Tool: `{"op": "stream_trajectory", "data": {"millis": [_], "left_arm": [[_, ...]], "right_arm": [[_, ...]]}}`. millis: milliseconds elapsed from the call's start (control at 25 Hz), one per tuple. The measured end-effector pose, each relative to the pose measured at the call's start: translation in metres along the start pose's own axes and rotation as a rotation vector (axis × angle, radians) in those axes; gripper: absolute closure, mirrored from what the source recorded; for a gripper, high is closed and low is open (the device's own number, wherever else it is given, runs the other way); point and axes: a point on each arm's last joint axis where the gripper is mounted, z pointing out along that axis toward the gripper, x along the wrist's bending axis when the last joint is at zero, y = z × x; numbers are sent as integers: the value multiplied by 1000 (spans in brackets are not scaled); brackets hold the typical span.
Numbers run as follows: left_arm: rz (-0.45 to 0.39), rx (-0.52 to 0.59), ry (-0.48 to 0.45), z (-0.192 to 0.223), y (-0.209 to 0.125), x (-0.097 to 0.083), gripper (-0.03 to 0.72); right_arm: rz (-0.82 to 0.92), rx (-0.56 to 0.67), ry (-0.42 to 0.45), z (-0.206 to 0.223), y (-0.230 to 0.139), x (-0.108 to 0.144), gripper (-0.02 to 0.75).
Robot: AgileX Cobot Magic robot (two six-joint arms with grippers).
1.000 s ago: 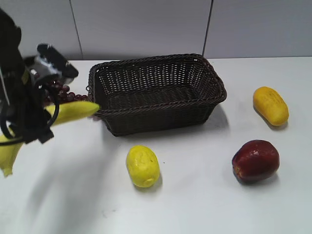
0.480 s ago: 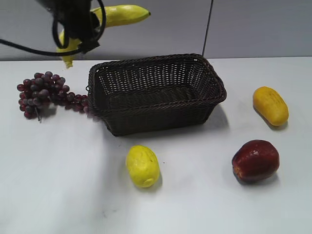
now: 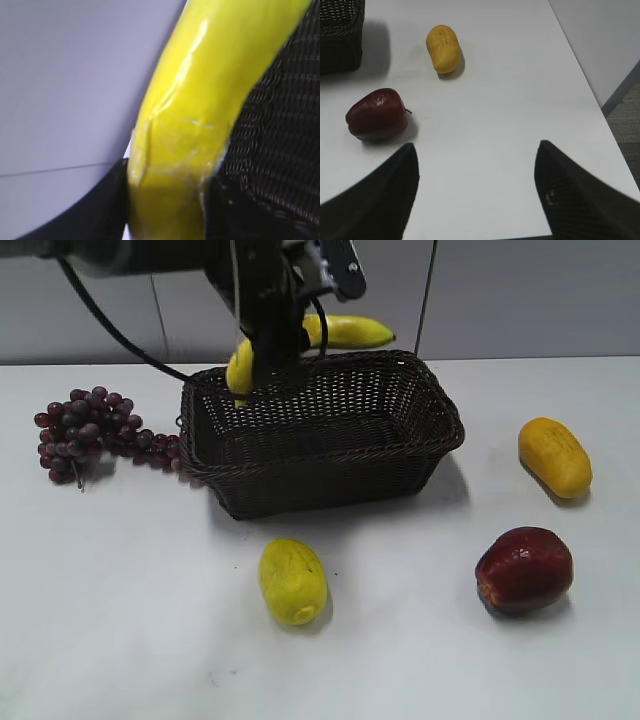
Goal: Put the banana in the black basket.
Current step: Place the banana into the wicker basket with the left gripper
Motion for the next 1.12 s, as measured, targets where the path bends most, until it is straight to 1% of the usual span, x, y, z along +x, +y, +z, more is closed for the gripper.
{"op": "stream_trajectory", "data": {"millis": [120, 240, 360, 520, 560, 600, 640, 680, 720, 800, 920, 1120], "left_arm": [[33, 6, -21, 22, 2, -15, 376], [51, 15, -35, 38, 1, -25, 376], [51, 24, -48, 45, -1, -29, 376], [27, 32, -71, 45, -1, -31, 375], [25, 42, -78, 45, -2, -31, 350], [22, 52, -85, 44, -3, -32, 289], [19, 67, -94, 44, -4, -32, 203], [17, 81, -102, 44, -6, -33, 134], [16, 93, -108, 44, -7, -34, 89], [13, 117, -121, 42, -9, -34, 64], [6, 125, -121, 32, -8, -30, 60], [-19, 88, -82, -5, -3, -11, 68]], "right_arm": [[0, 0, 0, 0, 0, 0, 187], [0, 0, 0, 0, 0, 0, 187], [0, 0, 0, 0, 0, 0, 187], [0, 0, 0, 0, 0, 0, 187], [0, 0, 0, 0, 0, 0, 187], [0, 0, 0, 0, 0, 0, 187], [0, 0, 0, 0, 0, 0, 187], [0, 0, 0, 0, 0, 0, 187], [0, 0, 0, 0, 0, 0, 187], [0, 0, 0, 0, 0, 0, 187], [0, 0, 0, 0, 0, 0, 187], [0, 0, 0, 0, 0, 0, 187]]}}
